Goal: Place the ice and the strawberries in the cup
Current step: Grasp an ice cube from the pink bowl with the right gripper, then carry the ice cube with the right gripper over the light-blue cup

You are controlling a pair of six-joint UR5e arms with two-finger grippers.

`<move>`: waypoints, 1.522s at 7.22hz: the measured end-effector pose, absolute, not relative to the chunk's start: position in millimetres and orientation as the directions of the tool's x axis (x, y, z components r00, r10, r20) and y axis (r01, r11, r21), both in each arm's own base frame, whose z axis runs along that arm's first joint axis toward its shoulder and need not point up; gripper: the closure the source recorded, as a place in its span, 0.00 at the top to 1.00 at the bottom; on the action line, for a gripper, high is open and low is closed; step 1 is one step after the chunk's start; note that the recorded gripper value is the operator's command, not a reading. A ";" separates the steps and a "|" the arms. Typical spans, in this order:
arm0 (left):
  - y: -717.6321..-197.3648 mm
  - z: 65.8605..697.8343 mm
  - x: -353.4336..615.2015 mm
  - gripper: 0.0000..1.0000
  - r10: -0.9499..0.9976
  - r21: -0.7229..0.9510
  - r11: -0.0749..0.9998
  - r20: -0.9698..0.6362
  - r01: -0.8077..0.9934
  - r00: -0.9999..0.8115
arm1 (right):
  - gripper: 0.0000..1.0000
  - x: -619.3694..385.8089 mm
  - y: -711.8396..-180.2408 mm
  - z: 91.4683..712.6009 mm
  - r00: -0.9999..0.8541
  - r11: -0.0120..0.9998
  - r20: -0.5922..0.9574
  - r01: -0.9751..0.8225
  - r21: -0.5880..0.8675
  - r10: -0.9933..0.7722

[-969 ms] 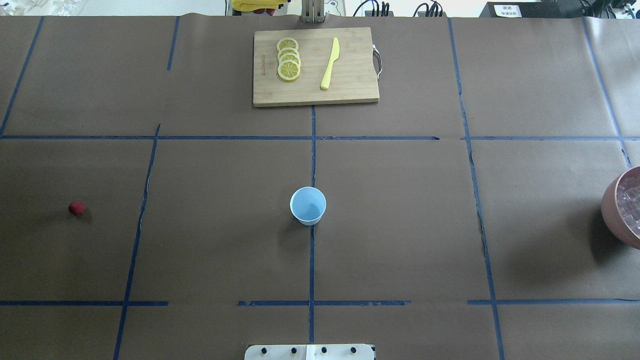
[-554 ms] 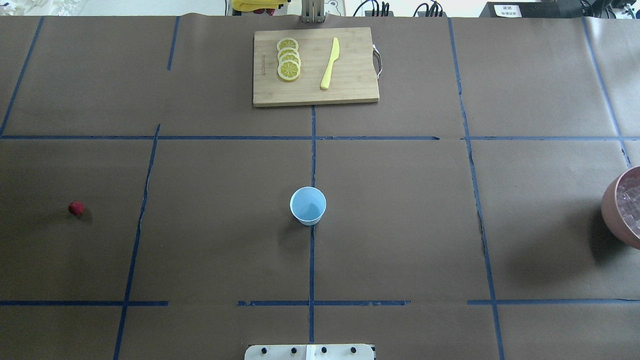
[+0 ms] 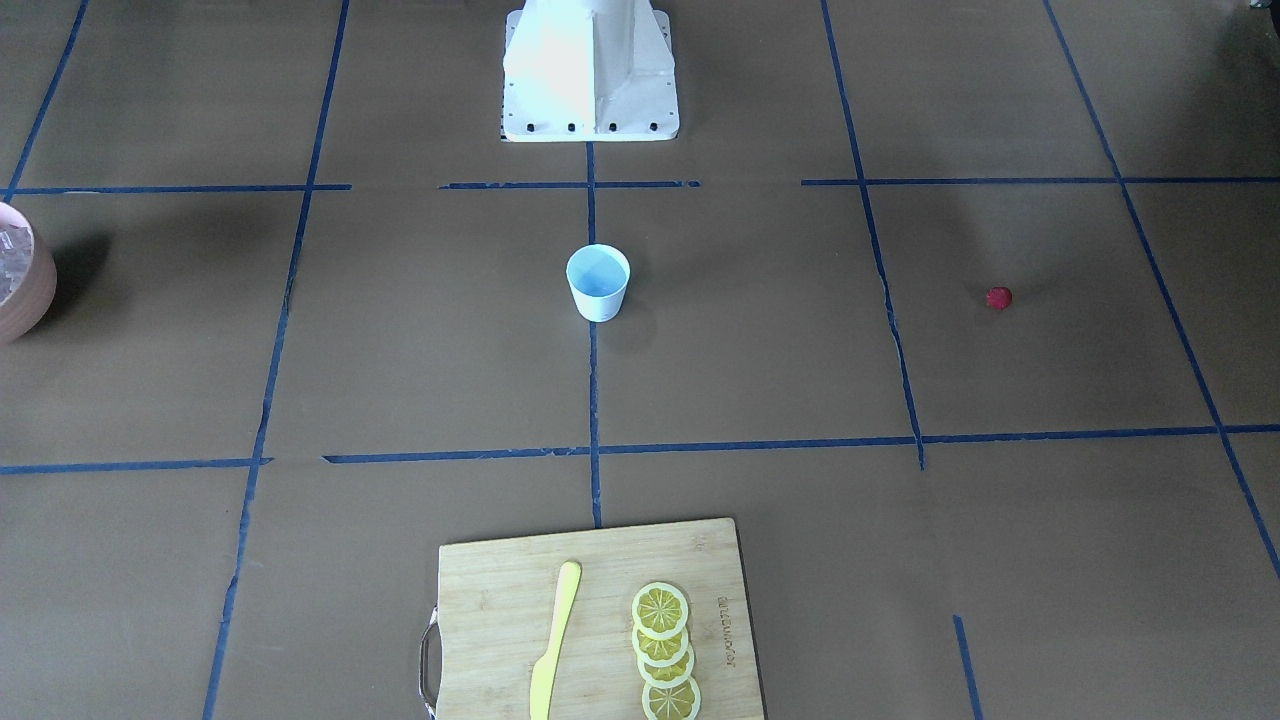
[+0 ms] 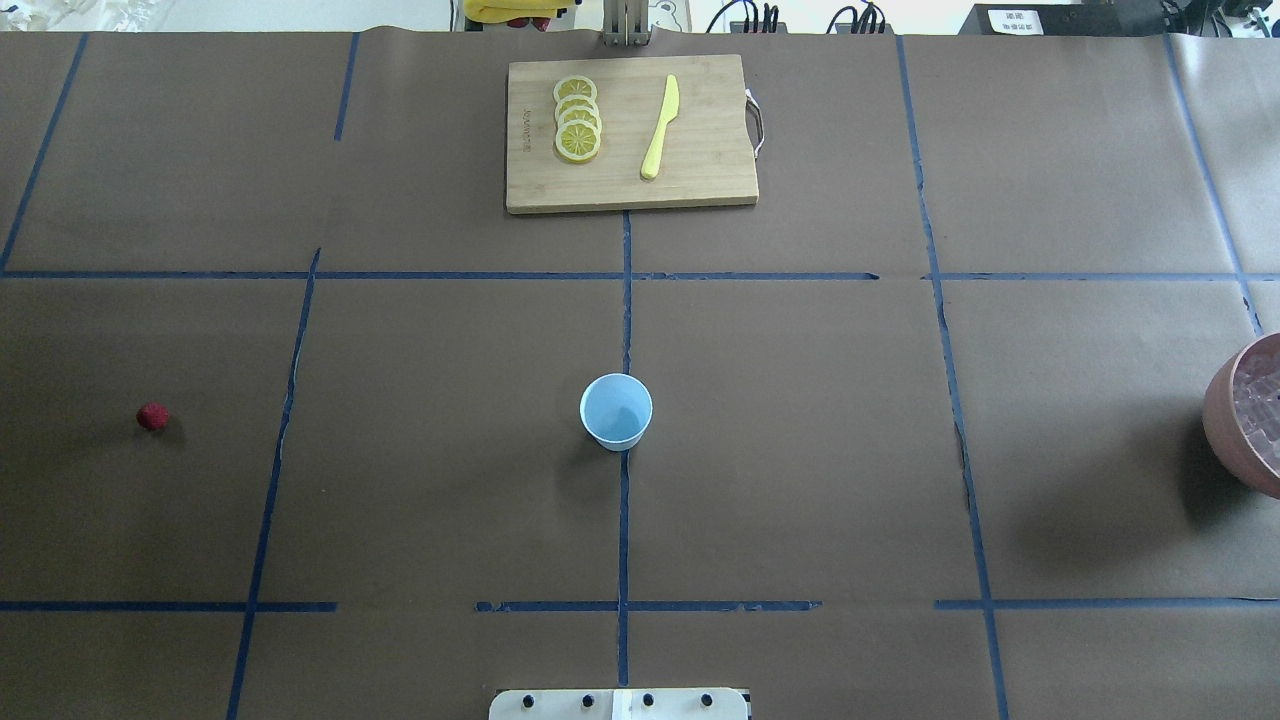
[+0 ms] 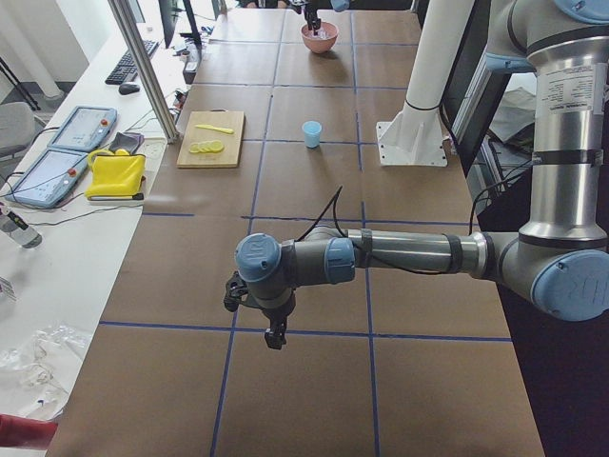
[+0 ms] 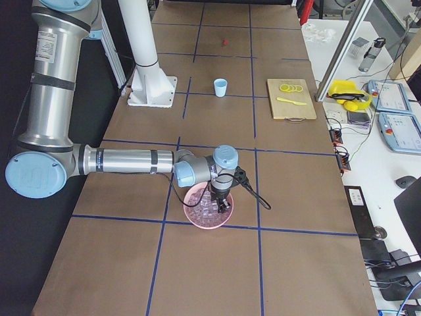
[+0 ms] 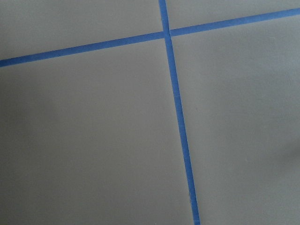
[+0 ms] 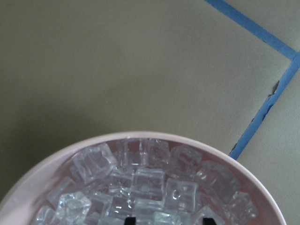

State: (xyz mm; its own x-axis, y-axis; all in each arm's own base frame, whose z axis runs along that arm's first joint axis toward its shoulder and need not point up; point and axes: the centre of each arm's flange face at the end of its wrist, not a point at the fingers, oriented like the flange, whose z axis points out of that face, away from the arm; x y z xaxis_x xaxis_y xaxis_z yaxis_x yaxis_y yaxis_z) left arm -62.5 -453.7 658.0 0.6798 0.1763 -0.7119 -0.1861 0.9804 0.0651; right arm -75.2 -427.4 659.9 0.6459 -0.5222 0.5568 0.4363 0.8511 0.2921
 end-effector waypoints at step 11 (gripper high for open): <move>-453.7 657.5 -62.9 1.00 0.176 0.066 0.980 -0.712 -0.185 0.679 | 0.00 -122.0 -503.6 474.6 0.685 0.971 0.695 0.079 0.226 -0.217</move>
State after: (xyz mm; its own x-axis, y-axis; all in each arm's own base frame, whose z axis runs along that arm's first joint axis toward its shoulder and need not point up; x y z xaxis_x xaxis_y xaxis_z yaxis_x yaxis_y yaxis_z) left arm -62.9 -453.7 657.5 0.6794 0.1761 -0.7123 -0.1852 0.9805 0.0658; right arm -122.0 -503.6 474.6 0.6851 -0.2171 0.6953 0.0787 0.9710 0.2257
